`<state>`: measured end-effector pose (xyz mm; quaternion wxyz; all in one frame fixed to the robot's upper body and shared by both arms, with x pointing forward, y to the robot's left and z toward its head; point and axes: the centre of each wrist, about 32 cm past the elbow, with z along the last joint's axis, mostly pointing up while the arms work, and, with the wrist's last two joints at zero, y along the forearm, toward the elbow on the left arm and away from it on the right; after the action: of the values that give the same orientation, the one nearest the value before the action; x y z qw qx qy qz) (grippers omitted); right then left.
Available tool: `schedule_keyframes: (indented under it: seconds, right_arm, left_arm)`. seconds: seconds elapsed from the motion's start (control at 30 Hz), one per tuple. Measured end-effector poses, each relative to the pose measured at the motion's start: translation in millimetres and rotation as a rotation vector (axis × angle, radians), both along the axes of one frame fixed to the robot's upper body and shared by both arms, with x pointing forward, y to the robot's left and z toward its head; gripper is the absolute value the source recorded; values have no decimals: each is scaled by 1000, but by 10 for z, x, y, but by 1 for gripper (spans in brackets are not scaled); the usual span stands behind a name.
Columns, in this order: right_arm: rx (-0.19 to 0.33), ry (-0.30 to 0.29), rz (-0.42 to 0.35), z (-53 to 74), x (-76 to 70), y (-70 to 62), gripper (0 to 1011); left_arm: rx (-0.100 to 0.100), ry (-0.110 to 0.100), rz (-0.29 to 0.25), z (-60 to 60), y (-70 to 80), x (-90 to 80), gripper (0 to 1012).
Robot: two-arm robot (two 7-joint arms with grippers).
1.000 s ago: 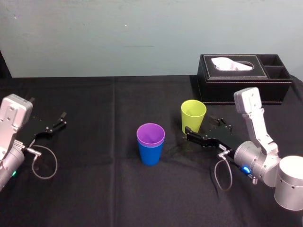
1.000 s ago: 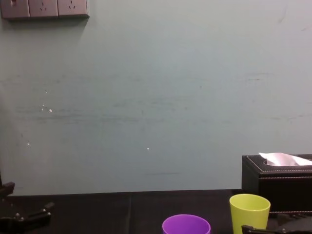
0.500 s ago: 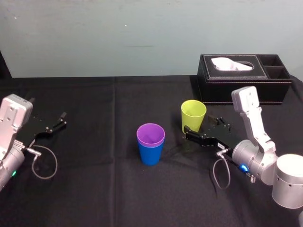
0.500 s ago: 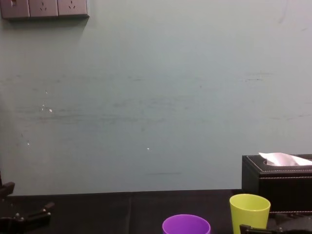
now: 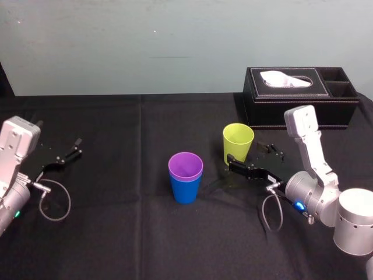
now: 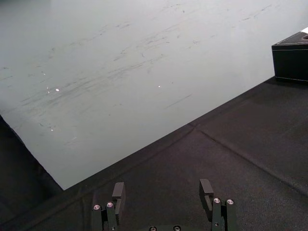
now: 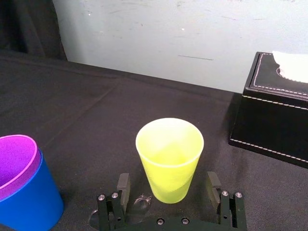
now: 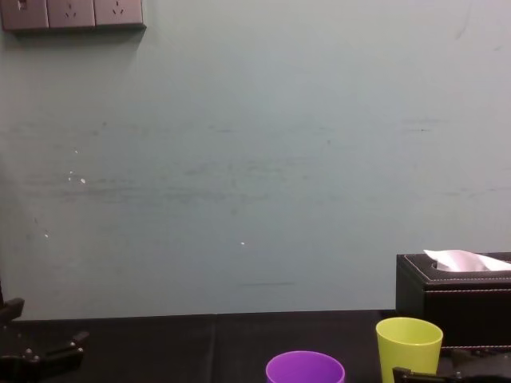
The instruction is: Stack the three plastic cups sequentially using one hand.
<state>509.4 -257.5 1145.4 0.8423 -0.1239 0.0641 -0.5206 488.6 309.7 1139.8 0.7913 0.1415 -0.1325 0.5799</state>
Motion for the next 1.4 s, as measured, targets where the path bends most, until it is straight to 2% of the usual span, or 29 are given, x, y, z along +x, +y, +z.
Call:
schedule_keyframes:
  seconds: [1.4]
  right_arm:
    - [-6, -3, 4, -2, 140, 43, 1003]
  left_arm:
    - [0, 0, 0, 0, 0, 0, 1010]
